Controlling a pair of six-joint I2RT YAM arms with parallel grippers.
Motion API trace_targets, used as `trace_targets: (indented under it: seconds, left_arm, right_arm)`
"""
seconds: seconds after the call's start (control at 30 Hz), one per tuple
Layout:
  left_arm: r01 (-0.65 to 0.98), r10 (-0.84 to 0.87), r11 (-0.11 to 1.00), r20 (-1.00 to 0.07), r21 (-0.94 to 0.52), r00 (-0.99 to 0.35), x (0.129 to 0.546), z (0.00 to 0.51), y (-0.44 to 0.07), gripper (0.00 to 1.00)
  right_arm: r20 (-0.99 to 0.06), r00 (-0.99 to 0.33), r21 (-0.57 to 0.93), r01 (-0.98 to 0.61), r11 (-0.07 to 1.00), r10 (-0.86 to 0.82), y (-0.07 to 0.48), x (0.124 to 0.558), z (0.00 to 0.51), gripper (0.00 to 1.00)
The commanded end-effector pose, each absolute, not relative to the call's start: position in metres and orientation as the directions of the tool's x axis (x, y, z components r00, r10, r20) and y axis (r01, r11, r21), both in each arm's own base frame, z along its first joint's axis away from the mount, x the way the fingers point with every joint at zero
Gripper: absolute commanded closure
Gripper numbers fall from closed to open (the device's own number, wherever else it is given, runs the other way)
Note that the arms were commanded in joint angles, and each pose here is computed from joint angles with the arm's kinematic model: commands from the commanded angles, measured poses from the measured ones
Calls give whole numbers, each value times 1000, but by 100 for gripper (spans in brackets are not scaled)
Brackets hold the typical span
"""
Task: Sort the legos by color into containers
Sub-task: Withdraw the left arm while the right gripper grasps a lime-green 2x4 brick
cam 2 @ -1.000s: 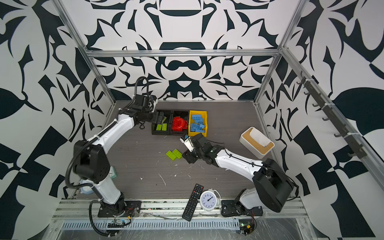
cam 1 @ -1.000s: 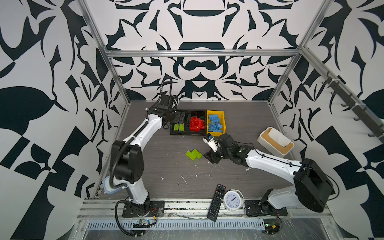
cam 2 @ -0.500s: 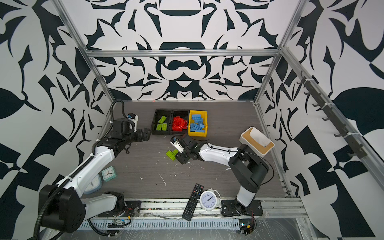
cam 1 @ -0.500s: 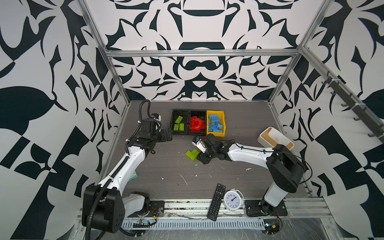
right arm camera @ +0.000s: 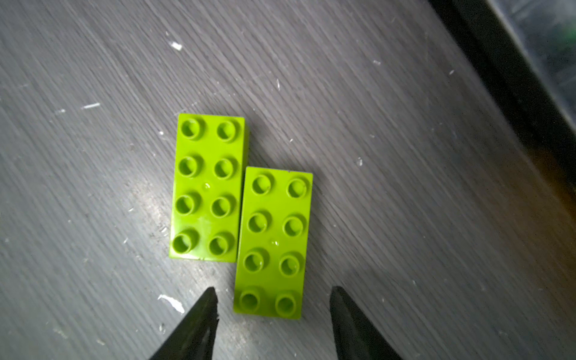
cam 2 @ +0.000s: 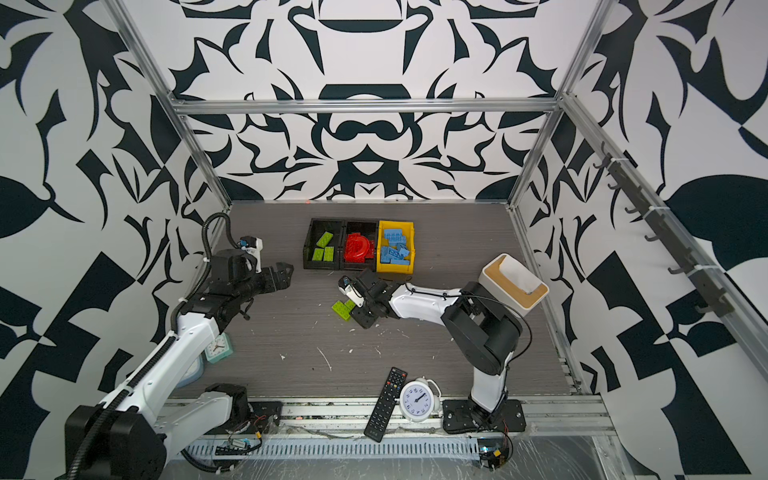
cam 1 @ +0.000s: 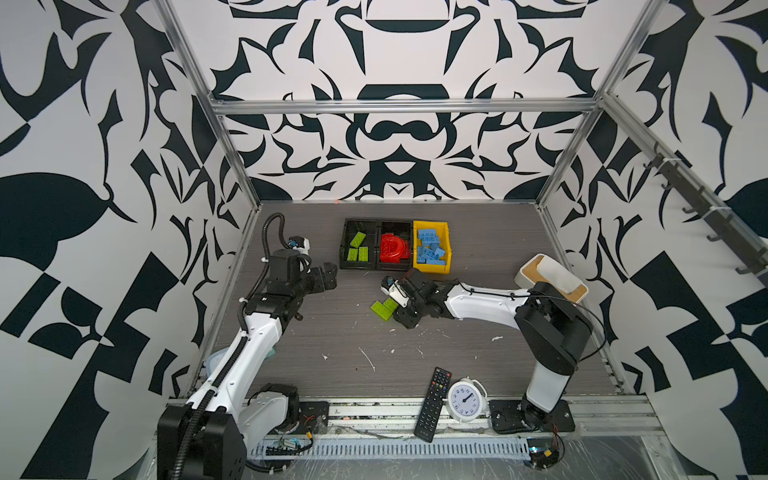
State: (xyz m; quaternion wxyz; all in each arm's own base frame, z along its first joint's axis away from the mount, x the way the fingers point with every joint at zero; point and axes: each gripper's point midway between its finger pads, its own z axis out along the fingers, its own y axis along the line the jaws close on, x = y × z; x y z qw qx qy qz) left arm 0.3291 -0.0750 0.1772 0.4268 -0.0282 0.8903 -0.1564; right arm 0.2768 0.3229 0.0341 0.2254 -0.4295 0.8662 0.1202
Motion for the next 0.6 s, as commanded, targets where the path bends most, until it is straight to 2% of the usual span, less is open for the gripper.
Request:
trace_targets:
  seconds: [0.0, 0.13, 0.57]
  left_arm:
    - [76, -190, 950, -754, -303, -629, 326, 177, -71, 0]
    - [75, -192, 949, -749, -306, -634, 325, 176, -71, 1]
    - [80, -199, 946, -757, -314, -623, 327, 183, -70, 1]
  right_arm:
    - [-514, -509, -8, -802, 597, -691, 331, 285, 44, 43]
    - [-519, -506, -30, -794, 607, -689, 332, 292, 44, 46]
    - [-569, -507, -74, -753, 654, -648, 335, 309, 66, 69]
